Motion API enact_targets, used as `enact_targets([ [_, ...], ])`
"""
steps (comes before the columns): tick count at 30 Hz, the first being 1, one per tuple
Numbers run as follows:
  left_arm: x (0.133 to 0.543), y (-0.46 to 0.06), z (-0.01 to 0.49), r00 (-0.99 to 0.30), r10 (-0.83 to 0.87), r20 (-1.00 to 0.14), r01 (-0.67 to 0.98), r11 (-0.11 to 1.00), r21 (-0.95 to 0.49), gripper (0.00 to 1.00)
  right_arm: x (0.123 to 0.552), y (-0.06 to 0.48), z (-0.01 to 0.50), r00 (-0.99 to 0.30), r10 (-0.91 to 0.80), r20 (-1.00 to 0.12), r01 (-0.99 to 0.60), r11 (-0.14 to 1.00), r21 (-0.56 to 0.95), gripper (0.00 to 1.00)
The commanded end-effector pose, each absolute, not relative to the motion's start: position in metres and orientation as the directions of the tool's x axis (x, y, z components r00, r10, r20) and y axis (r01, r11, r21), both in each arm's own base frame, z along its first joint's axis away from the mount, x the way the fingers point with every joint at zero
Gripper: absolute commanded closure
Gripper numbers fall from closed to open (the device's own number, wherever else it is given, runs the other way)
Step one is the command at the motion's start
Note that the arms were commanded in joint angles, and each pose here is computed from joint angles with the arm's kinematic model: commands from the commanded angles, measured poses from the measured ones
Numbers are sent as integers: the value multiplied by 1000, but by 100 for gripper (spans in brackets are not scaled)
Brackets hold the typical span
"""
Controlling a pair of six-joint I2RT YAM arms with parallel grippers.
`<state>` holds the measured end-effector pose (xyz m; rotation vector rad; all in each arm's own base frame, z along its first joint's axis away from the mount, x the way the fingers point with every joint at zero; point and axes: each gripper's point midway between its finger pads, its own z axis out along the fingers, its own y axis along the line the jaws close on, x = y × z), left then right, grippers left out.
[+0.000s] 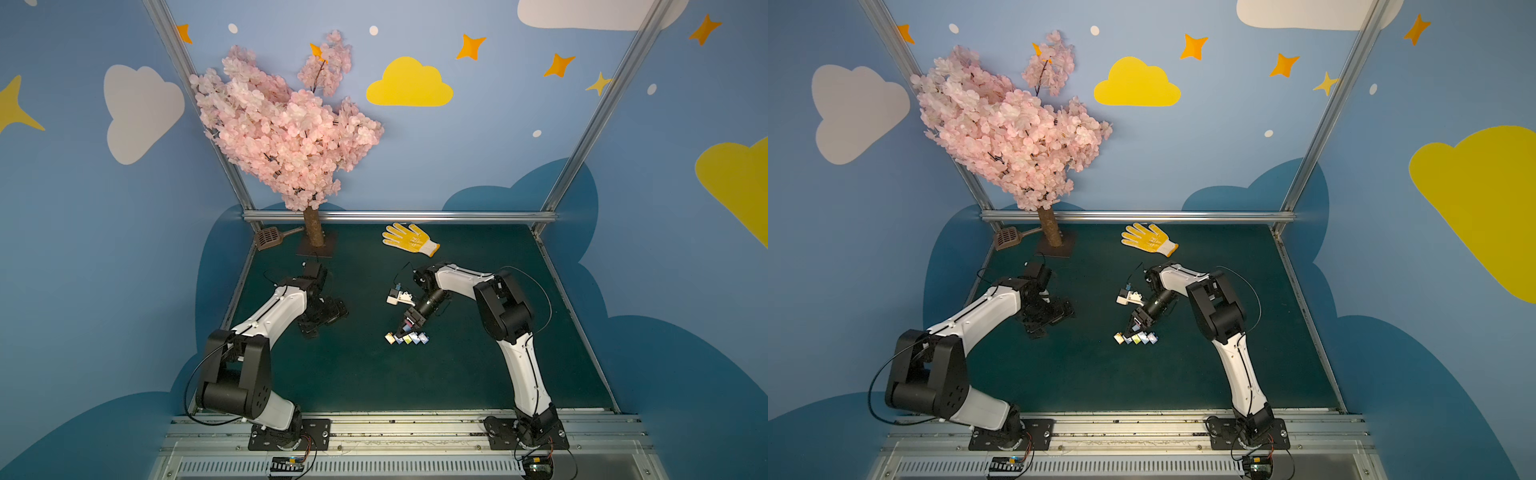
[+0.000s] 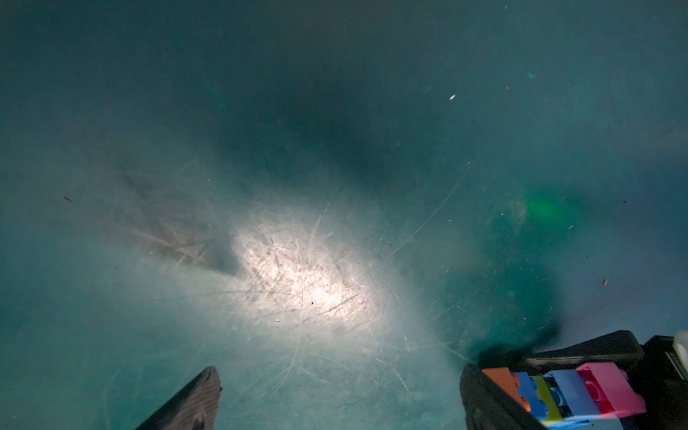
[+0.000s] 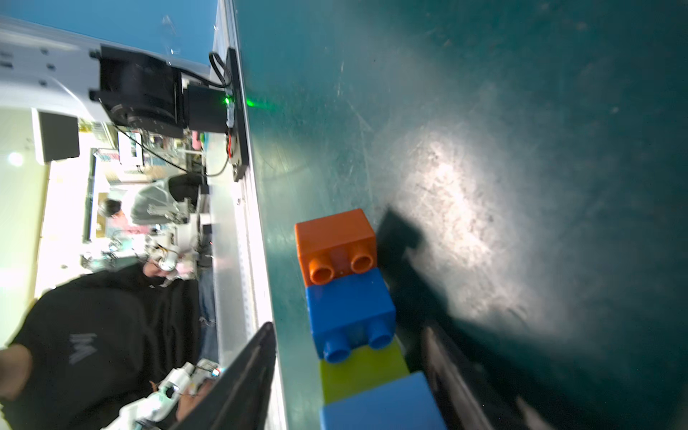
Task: Assemble the letter y with lego
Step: Place the lego brick at the center of the board.
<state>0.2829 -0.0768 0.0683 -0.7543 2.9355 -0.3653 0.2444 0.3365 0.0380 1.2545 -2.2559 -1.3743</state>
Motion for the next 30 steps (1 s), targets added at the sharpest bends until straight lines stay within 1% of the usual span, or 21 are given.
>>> enact_targets([
  [1, 278, -75, 68, -881, -473, -20, -456, 858, -235, 0, 262, 320, 2, -600, -780, -180, -634, 326, 701, 24],
  [2, 279, -75, 68, -881, -473, -21, -456, 859, -234, 0, 264, 319, 1, -601, -779, -176, -640, 337, 691, 17],
  [7, 279, -75, 69, -881, -473, -22, -456, 859, -233, 0, 282, 311, -3, -614, -774, -157, -690, 429, 583, 16],
  [8, 279, -75, 69, -881, -472, -22, -455, 860, -233, 0, 284, 311, -1, -613, -774, -157, -694, 433, 574, 16],
  [10, 279, -75, 69, -881, -473, -22, -456, 859, -233, 0, 292, 305, -2, -627, -767, -137, -704, 483, 522, 15],
  [15, 279, -75, 69, -880, -474, -19, -457, 858, -234, 0, 306, 298, -4, -645, -759, -88, -705, 547, 451, 15],
  [17, 279, -75, 69, -880, -474, -20, -457, 858, -234, 0, 311, 294, -7, -670, -741, -55, -689, 592, 418, 15],
  [20, 279, -75, 70, -880, -475, -22, -457, 858, -234, 0, 319, 291, -6, -681, -731, -40, -687, 619, 381, 14],
  [23, 279, -75, 70, -881, -474, -21, -456, 858, -235, 0, 334, 285, -1, -707, -706, -42, -683, 665, 303, 14],
  [26, 279, -76, 70, -881, -473, -22, -455, 859, -236, 0, 353, 271, 14, -750, -658, -74, -660, 734, 162, 13],
  [29, 278, -74, 72, -882, -471, -29, -453, 862, -227, 0, 351, 261, 45, -763, -628, -153, -642, 764, 63, 15],
  [30, 277, -72, 72, -881, -471, -34, -453, 864, -221, 0, 346, 254, 52, -770, -618, -159, -629, 777, 27, 17],
])
